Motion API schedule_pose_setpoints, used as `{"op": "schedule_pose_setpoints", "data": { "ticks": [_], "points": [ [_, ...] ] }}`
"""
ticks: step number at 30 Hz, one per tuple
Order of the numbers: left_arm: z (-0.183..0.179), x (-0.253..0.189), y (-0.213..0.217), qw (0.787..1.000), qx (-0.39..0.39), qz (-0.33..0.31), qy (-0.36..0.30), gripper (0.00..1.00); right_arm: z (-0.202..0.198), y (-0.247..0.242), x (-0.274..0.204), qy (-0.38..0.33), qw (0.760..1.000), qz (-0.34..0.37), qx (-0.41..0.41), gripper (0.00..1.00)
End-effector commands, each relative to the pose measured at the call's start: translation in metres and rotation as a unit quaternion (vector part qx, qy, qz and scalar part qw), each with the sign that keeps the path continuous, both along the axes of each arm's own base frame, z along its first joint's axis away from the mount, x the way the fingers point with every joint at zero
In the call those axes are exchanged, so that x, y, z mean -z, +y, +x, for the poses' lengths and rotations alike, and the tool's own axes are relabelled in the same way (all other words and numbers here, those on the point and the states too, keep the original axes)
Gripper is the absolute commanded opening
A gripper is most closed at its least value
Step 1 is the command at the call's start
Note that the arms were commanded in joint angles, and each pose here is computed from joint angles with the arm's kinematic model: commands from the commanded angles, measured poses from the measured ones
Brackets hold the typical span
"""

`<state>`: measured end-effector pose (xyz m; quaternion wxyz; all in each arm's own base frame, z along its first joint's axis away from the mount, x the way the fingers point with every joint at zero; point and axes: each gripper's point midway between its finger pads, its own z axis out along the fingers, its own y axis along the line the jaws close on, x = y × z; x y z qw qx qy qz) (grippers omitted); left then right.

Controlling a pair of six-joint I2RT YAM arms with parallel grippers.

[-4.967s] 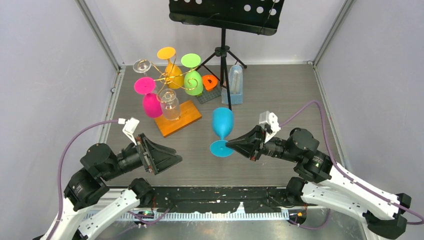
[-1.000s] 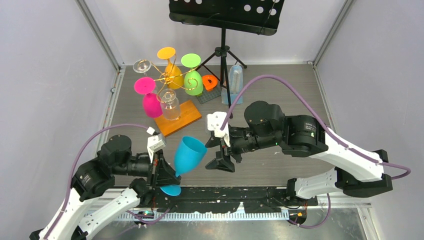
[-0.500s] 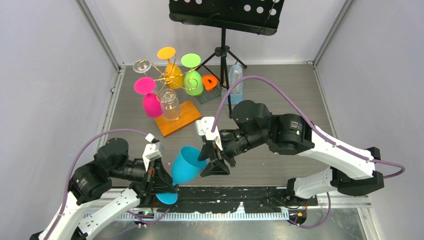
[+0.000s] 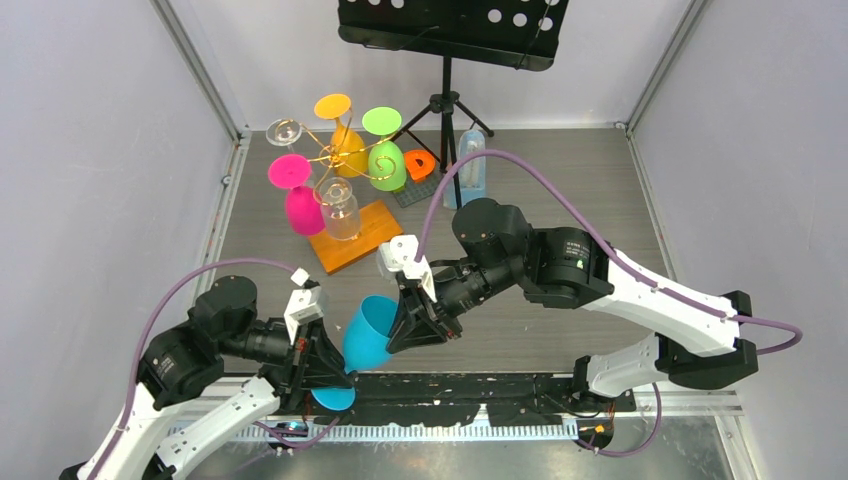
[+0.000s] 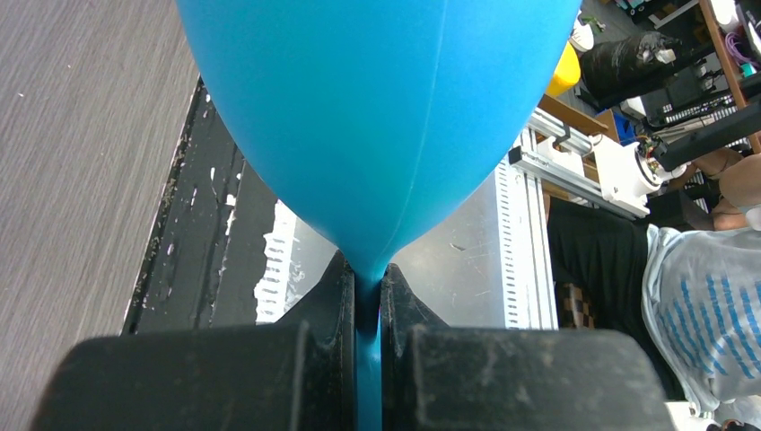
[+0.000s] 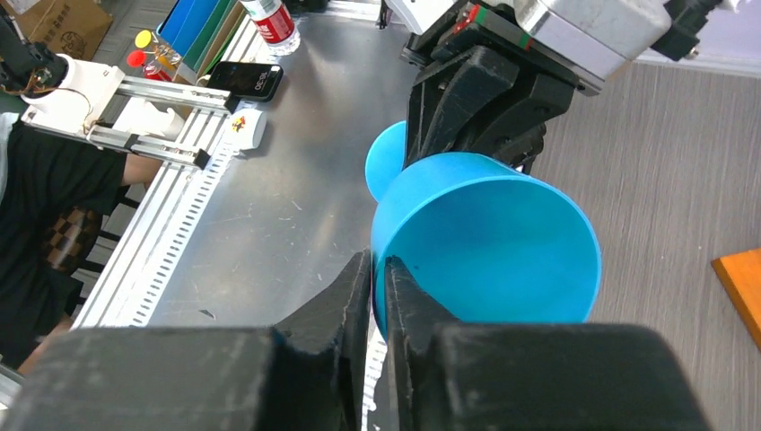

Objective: Take the wine glass off the wine glass rack
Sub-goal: Place the wine glass at the center of the board.

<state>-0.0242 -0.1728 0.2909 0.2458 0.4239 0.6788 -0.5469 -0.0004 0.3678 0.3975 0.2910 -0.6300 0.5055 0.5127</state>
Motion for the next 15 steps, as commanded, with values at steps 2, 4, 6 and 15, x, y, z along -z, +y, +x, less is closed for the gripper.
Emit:
{"op": "schedule_pose_setpoints", "data": {
  "ticks": [2, 4, 6, 15],
  "points": [
    [0.001, -0.01, -0.003, 1.0, 0.012, -0.015, -0.016, 0.0, -0.008, 0.002, -0.017, 0.009, 0.999, 0.033, -0.024, 0.09],
    [0.002, -0.01, -0.004, 1.0, 0.012, -0.014, -0.015, 0.02, -0.01, 0.001, -0.017, 0.011, 0.999, 0.034, -0.028, 0.06],
    [0.003, -0.009, -0.005, 1.0, 0.011, -0.012, -0.013, 0.13, -0.012, 0.0, -0.017, 0.013, 0.999, 0.037, -0.033, 0.06],
    [0.018, -0.003, -0.007, 0.999, -0.029, 0.003, -0.02, 0.74, -0.007, -0.007, -0.016, 0.009, 0.999, 0.04, -0.008, 0.06]
  ]
}}
